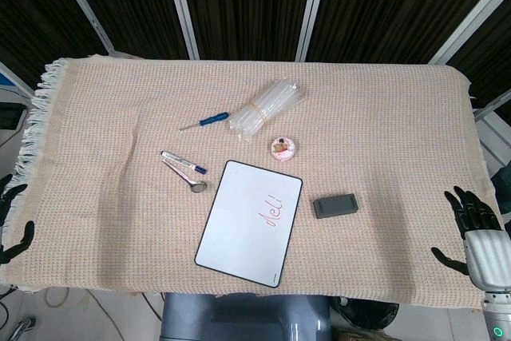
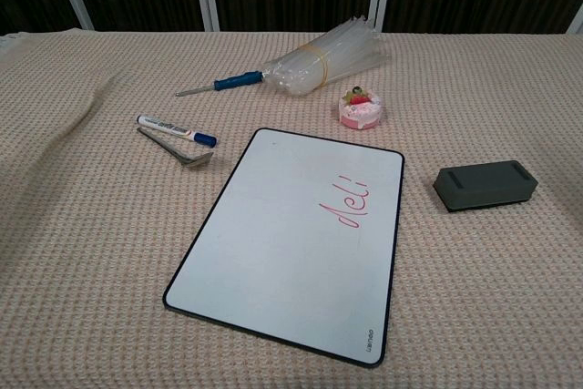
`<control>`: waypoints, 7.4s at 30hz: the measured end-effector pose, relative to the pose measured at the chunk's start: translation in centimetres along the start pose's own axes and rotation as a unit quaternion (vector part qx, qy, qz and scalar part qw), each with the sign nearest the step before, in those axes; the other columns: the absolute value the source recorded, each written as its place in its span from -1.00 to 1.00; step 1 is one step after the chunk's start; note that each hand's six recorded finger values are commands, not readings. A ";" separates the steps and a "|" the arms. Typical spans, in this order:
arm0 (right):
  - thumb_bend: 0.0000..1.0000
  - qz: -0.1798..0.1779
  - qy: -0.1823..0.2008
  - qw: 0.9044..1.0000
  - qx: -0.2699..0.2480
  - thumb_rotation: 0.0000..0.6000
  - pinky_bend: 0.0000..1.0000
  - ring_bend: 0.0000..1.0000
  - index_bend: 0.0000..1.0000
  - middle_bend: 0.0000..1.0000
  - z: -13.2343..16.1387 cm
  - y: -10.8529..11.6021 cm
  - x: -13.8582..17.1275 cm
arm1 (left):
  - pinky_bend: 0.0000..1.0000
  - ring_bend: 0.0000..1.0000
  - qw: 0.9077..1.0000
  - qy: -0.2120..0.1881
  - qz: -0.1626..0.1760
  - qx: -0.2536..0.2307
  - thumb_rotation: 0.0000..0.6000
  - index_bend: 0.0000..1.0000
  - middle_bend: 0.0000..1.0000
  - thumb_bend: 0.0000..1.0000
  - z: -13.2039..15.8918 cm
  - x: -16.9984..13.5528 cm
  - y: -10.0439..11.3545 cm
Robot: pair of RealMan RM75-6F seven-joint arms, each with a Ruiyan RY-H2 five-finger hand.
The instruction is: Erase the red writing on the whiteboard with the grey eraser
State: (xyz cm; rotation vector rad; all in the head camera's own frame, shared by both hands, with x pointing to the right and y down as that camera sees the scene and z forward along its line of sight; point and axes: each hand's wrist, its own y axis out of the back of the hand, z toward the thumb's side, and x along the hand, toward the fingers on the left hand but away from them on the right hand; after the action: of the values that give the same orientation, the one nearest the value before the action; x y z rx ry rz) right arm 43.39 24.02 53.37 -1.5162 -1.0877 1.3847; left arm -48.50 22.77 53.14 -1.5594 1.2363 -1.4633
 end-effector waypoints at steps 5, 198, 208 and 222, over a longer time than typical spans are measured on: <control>-0.72 0.001 -0.001 1.000 0.000 1.00 -0.69 -0.89 -0.99 -0.89 0.0 0.0 0.0 | -1.00 -1.00 1.000 0.002 0.001 0.001 1.00 -0.66 -0.96 -0.15 -0.1 0.0 0.0; -0.12 0.275 0.240 0.930 0.052 1.00 -0.22 -0.04 -0.10 -0.05 31.8 -15.9 -15.5 | -1.00 -1.00 0.999 0.044 -0.013 -0.008 1.00 -0.64 -0.96 -0.14 -0.9 0.5 -0.3; -0.12 0.293 0.256 0.920 0.044 1.00 -0.21 -0.03 -0.10 -0.05 30.6 -15.3 -12.0 | -1.00 -1.00 0.999 0.042 -0.012 -0.002 1.00 -0.64 -0.96 -0.13 -0.8 0.4 -0.4; -0.12 0.284 0.247 0.926 0.031 1.00 -0.21 -0.03 -0.10 -0.05 30.3 -15.6 -11.9 | -1.00 -1.00 0.999 0.043 -0.012 0.000 1.00 -0.64 -0.96 -0.13 -0.8 0.4 -0.4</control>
State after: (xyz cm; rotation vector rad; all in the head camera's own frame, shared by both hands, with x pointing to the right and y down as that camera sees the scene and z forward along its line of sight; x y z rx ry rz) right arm 11.59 17.81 69.31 -2.0817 -0.2925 1.2635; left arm -49.26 22.61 53.77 -1.5308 1.2707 -1.5587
